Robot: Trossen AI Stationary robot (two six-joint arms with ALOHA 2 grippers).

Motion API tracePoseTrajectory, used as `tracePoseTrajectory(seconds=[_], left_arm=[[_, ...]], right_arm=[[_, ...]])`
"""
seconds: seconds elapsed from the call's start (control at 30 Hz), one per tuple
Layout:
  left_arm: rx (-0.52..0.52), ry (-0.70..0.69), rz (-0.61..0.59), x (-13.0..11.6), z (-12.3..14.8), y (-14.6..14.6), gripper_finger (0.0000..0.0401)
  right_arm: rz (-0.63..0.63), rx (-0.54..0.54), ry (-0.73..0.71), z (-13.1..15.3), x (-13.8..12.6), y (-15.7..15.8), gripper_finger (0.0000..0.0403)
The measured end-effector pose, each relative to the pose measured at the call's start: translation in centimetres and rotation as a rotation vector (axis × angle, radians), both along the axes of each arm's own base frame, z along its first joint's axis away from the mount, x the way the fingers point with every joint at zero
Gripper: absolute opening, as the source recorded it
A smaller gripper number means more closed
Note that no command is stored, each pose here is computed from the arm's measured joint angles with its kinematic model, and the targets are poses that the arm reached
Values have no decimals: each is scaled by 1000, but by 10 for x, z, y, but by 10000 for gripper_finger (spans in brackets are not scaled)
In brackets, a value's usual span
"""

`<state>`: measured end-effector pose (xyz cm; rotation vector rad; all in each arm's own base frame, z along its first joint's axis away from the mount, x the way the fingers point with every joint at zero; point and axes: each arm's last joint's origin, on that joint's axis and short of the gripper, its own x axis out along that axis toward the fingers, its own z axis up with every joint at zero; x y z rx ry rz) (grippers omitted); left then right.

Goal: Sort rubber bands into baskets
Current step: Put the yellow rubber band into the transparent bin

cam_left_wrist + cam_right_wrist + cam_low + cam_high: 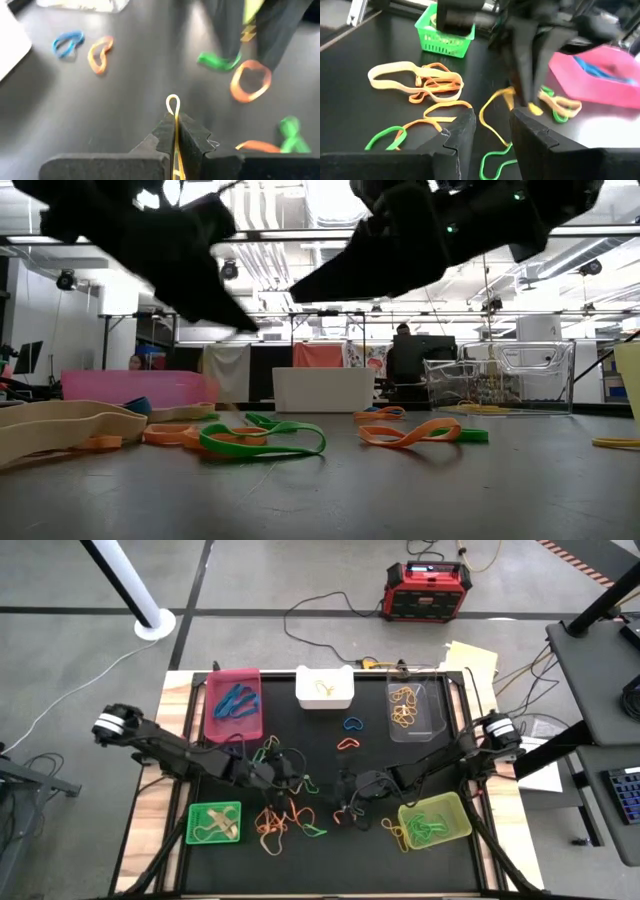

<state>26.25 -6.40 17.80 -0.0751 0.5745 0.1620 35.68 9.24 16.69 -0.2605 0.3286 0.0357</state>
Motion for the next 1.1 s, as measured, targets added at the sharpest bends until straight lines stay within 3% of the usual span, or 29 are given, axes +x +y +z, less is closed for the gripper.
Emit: tracePoseTrajectory(seconds=[0.27, 0.43, 0.53, 0.73, 0.9, 1.1], left_arm=[[-48, -79, -47, -12, 25, -2, 0], [-65, -86, -64, -16, 30, -3, 0], [-60, -126, -51, -15, 37, -2, 0], [-25, -171, -38, -13, 50, -2, 0], [-8, -196, -45, -9, 59, -3, 0], [26, -214, 1, -6, 64, -2, 0]], right_arm=[[-144, -183, 2, 5, 26, 2, 118], [-157, -217, 10, 9, 29, 3, 118], [-182, -131, -4, 11, 30, 2, 118], [-114, 192, -2, 9, 36, -15, 120], [-94, 287, -37, 6, 38, -20, 157], [-115, 311, -177, 7, 45, -21, 229]])
